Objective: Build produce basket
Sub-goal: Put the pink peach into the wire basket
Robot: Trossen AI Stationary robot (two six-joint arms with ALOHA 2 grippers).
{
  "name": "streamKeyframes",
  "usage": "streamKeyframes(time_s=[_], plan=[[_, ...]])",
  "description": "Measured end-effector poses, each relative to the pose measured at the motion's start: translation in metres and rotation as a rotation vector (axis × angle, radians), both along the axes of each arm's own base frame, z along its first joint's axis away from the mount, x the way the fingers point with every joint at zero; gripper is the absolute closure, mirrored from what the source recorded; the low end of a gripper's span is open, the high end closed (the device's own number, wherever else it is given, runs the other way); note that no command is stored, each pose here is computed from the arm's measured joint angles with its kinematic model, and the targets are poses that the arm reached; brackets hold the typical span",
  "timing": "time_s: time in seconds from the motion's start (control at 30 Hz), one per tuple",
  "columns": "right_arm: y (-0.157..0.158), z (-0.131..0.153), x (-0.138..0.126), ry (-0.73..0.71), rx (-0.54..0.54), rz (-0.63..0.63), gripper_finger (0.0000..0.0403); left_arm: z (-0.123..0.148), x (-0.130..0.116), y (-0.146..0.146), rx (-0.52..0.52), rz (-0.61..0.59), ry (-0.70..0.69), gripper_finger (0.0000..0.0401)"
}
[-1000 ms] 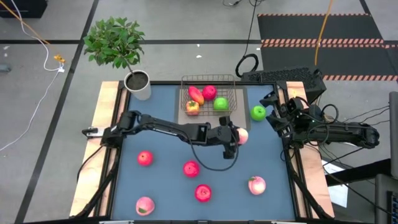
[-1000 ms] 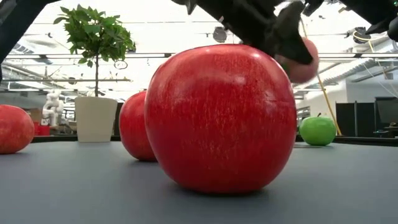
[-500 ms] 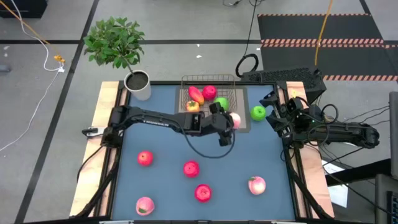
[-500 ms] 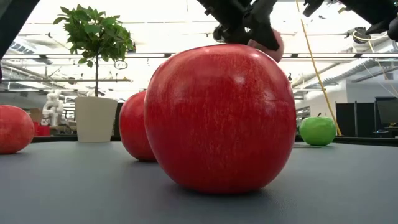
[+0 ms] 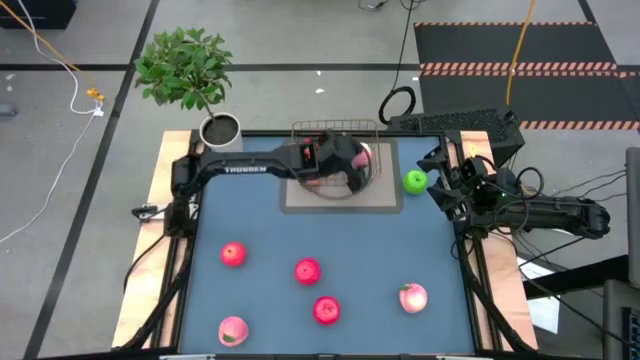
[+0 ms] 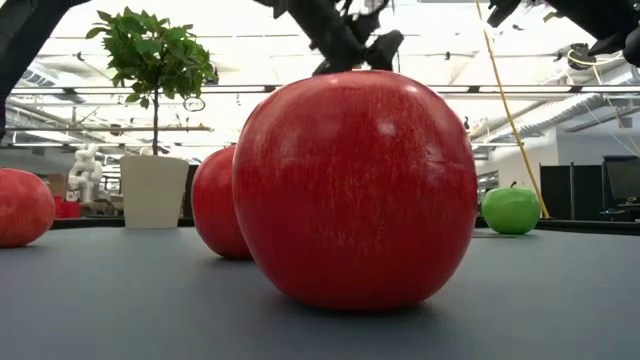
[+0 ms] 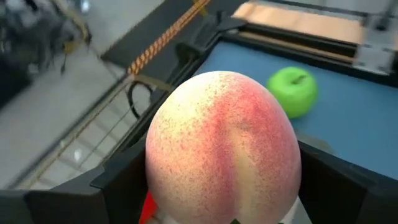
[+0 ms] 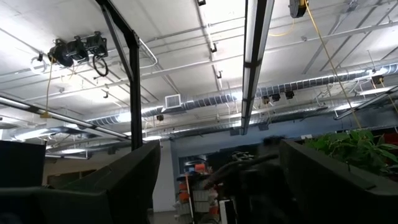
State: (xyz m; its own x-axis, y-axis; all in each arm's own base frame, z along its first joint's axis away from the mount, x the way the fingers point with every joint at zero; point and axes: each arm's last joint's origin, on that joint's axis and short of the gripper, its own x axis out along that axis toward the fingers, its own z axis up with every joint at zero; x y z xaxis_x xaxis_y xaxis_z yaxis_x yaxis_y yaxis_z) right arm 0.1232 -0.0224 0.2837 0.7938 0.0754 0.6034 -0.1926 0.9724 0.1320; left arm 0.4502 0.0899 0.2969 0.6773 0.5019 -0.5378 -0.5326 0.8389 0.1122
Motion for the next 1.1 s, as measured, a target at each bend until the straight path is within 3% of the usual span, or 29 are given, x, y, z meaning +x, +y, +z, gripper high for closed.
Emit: streamKeyframes(time_s=[0.17,0.3,0.6,1.1], plan=[[0.000,0.000,0.000,0.002,0.001,-0.001,0.0083,-0.011,-0.011,0.037,-0.139,0.128,0.008,0.0050],[0.000,0.000,0.000,0.002,-0.007,-0.008,0.0083,-0.016,-0.021,0.051,-0.181,0.186,0.060,0.0047],[0.000,-0.001,0.001,0.011,-0.009,-0.015,0.0083,-0.045,-0.020,0.053,-0.211,0.185,0.147,0.0056],[-0.001,-0.001,0.001,0.011,-0.005,-0.020,0.0083,-0.087,-0.032,0.056,-0.284,0.148,0.223,0.0030]])
